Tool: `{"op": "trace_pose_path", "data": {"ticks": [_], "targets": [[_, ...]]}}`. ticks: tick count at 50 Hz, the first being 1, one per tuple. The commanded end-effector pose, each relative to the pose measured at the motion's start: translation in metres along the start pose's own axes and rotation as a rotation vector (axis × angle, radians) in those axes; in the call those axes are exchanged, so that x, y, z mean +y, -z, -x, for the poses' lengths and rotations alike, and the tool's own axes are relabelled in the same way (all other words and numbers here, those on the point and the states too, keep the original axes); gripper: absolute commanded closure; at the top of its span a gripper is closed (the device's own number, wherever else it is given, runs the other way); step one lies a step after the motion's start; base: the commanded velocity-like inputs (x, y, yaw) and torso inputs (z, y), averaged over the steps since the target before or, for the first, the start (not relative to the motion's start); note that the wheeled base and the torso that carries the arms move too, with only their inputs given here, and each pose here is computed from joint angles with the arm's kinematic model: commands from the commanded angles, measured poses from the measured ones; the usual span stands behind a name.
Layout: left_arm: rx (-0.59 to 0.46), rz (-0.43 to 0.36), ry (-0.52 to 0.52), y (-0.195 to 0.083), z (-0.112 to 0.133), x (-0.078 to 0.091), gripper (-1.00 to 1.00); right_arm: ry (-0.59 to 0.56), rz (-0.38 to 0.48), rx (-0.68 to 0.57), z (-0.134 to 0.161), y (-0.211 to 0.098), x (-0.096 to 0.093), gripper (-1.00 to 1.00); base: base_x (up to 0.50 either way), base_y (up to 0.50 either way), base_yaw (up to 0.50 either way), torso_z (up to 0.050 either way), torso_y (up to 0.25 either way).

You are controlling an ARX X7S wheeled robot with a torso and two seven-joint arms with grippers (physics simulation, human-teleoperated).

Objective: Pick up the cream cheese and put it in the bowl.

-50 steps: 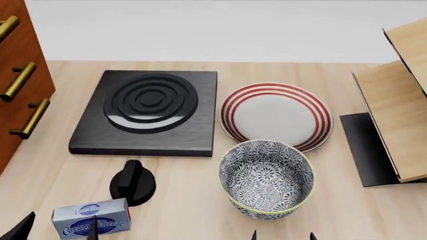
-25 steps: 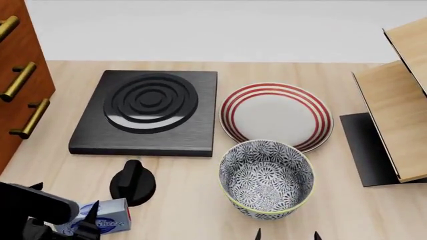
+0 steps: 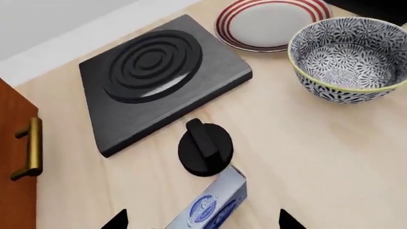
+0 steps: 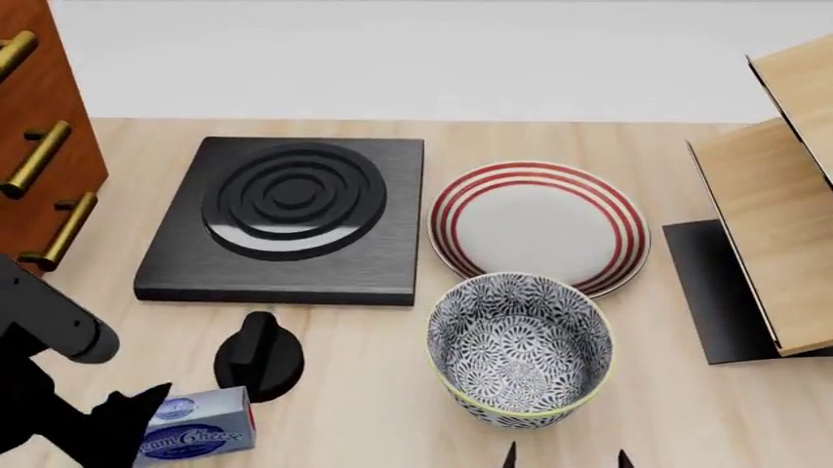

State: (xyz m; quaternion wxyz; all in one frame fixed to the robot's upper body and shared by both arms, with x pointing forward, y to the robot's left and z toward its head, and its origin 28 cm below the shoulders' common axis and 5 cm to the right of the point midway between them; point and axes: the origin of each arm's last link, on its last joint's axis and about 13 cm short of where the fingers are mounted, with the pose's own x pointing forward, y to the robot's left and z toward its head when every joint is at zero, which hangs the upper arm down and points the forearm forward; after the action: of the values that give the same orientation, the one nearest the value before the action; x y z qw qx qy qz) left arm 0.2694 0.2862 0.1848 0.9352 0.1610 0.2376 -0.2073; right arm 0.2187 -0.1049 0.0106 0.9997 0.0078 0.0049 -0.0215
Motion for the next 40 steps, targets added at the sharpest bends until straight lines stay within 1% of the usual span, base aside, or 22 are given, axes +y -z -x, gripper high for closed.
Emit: {"op": "trace_pose_path", "data": {"ticks": [1, 2, 3, 4, 5, 7, 8, 10, 12, 13, 14, 15, 16, 17, 18, 19, 24, 29, 32, 34, 37, 40], "targets": [[0.039, -0.063, 0.043, -0.026, 0.023, 0.018, -1.00, 0.011, -0.002, 0.005, -0.003, 0.002, 0.000, -1.00, 0.00, 0.00, 0.00, 0.000, 0.000], [0.040, -0.074, 0.047, -0.027, 0.025, 0.018, -1.00, 0.011, -0.005, 0.007, -0.003, 0.001, 0.000, -1.00, 0.00, 0.00, 0.00, 0.000, 0.000], [0.074, -0.113, 0.038, -0.030, 0.028, 0.019, -1.00, 0.012, -0.004, 0.005, -0.003, 0.001, 0.000, -1.00, 0.00, 0.00, 0.00, 0.000, 0.000], [0.092, -0.128, 0.005, -0.030, 0.027, 0.020, -1.00, 0.007, -0.006, 0.005, -0.002, 0.000, 0.000, -1.00, 0.00, 0.00, 0.00, 0.000, 0.000], [0.092, -0.100, 0.035, -0.033, 0.028, 0.021, -1.00, 0.006, -0.006, 0.005, -0.002, 0.000, 0.001, -1.00, 0.00, 0.00, 0.00, 0.000, 0.000], [0.131, -0.098, 0.036, -0.038, 0.029, 0.024, -1.00, 0.007, -0.004, 0.004, -0.002, 0.000, 0.001, -1.00, 0.00, 0.00, 0.00, 0.000, 0.000], [0.138, -0.127, 0.058, -0.042, 0.033, 0.024, -1.00, 0.006, -0.004, 0.004, -0.002, 0.000, 0.001, -1.00, 0.00, 0.00, 0.00, 0.000, 0.000], [0.118, -0.199, 0.165, -0.040, 0.038, 0.020, -1.00, 0.009, -0.006, 0.004, -0.001, 0.000, 0.000, -1.00, 0.00, 0.00, 0.00, 0.000, 0.000], [0.105, -0.227, 0.183, -0.040, 0.041, 0.020, -1.00, 0.015, -0.010, 0.001, -0.001, -0.001, -0.001, -1.00, 0.00, 0.00, 0.00, 0.000, 0.000], [0.104, -0.189, 0.193, -0.045, 0.042, 0.023, -1.00, 0.017, -0.011, 0.001, -0.001, -0.001, -0.001, -1.00, 0.00, 0.00, 0.00, 0.000, 0.000], [0.101, -0.201, 0.171, -0.047, 0.043, 0.025, -1.00, 0.019, -0.009, 0.003, -0.001, 0.000, -0.002, -1.00, 0.00, 0.00, 0.00, 0.000, 0.000], [0.103, -0.194, 0.195, -0.049, 0.043, 0.027, -1.00, 0.020, -0.008, 0.004, -0.001, 0.000, -0.002, -1.00, 0.00, 0.00, 0.00, 0.000, 0.000], [0.105, -0.228, 0.202, -0.049, 0.043, 0.027, -1.00, 0.021, -0.009, 0.007, -0.001, 0.001, -0.002, -1.00, 0.00, 0.00, 0.00, 0.000, 0.000], [0.118, -0.228, 0.219, -0.049, 0.042, 0.028, -1.00, 0.022, -0.010, 0.008, -0.002, 0.001, -0.002, -1.00, 0.00, 0.00, 0.00, 0.000, 0.000], [0.139, -0.243, 0.201, -0.048, 0.039, 0.029, -1.00, 0.025, -0.010, 0.007, -0.002, 0.001, -0.002, -1.00, 0.00, 0.00, 0.00, 0.000, 0.000], [0.142, -0.251, 0.228, -0.048, 0.039, 0.029, -1.00, 0.024, -0.011, 0.007, -0.002, 0.001, -0.002, -1.00, 0.00, 0.00, 0.00, 0.000, 0.000], [0.130, -0.258, 0.252, -0.053, 0.038, 0.032, -1.00, 0.024, -0.007, 0.007, -0.004, 0.000, -0.002, -1.00, 0.00, 0.00, 0.00, 0.000, 0.000], [0.145, -0.252, 0.244, -0.061, 0.033, 0.040, -1.00, 0.032, -0.005, 0.004, -0.004, 0.000, -0.003, -1.00, 0.00, 0.00, 0.00, 0.000, 0.000], [0.180, -0.250, 0.212, -0.064, 0.026, 0.043, -1.00, 0.039, 0.000, 0.003, -0.006, 0.000, -0.003, -1.00, 0.00, 0.00, 0.00, 0.000, 0.000], [0.221, -0.281, 0.160, -0.063, 0.015, 0.046, -1.00, 0.039, -0.006, 0.004, -0.005, -0.001, -0.004, -1.00, 0.00, 0.00, 0.00, 0.000, 0.000], [0.213, -0.289, 0.182, -0.065, 0.011, 0.047, -1.00, 0.046, 0.002, 0.004, -0.006, 0.000, -0.005, -1.00, 0.00, 0.00, 0.00, 0.000, 0.000], [0.233, -0.301, 0.164, -0.065, 0.007, 0.048, -1.00, 0.049, -0.004, 0.006, -0.006, 0.000, -0.006, -1.00, 0.00, 0.00, 0.00, 0.000, 0.000]]}}
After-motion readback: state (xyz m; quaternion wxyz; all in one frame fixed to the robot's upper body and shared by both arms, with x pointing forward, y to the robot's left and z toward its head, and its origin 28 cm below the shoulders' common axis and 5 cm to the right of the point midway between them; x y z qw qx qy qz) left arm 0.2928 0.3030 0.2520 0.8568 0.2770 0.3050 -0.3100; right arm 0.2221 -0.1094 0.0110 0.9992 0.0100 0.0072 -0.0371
